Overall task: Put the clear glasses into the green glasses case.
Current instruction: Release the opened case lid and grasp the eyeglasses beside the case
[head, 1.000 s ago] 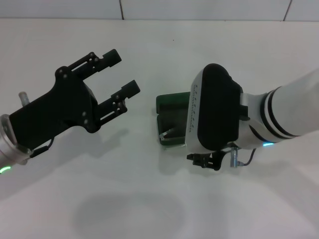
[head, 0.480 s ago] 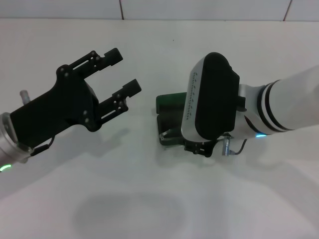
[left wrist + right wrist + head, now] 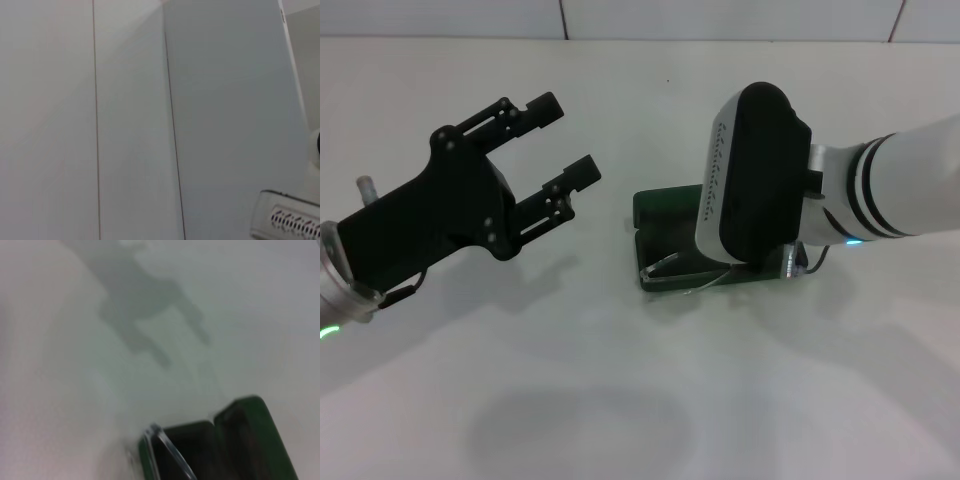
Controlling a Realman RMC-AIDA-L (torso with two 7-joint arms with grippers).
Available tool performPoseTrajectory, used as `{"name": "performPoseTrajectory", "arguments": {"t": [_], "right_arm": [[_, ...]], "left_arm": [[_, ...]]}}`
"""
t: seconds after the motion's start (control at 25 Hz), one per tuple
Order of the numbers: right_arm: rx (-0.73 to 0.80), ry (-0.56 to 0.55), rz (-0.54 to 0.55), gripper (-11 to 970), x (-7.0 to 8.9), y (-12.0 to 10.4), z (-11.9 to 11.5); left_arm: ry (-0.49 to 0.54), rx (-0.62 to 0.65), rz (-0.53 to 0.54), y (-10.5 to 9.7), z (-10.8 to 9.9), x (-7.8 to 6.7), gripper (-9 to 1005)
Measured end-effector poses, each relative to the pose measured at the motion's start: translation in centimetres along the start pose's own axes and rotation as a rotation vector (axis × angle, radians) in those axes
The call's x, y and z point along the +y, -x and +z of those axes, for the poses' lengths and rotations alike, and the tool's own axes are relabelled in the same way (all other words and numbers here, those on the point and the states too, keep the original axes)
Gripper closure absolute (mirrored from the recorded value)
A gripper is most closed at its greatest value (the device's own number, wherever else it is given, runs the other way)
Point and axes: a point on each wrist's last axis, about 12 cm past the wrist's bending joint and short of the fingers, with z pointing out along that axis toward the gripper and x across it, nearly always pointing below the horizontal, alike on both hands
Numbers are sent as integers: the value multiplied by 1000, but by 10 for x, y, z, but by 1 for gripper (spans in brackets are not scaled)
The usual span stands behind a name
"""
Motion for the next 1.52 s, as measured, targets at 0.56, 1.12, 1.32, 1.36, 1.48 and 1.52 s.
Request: {"name": "performPoseTrajectory", "arguments": {"t": [0.56, 1.12, 1.32, 1.36, 1.48, 1.52], "right_arm": [[31, -1, -45, 740, -2, 0, 6], [62, 30, -85, 775, 1, 3, 19], [53, 27, -93, 788, 2, 5, 19], [53, 27, -93, 790, 2, 5, 19], [48, 29, -104, 822, 4, 7, 20], [48, 30, -105, 837, 4, 6, 20]], "left_arm": [[1, 4, 17, 2, 6, 7, 347], [2, 12, 25, 2, 10, 11, 347], [5, 14, 25, 2, 10, 11, 347], [5, 14, 25, 2, 10, 11, 347], [5, 14, 24, 2, 10, 11, 347], [6, 14, 24, 2, 10, 11, 347]]}}
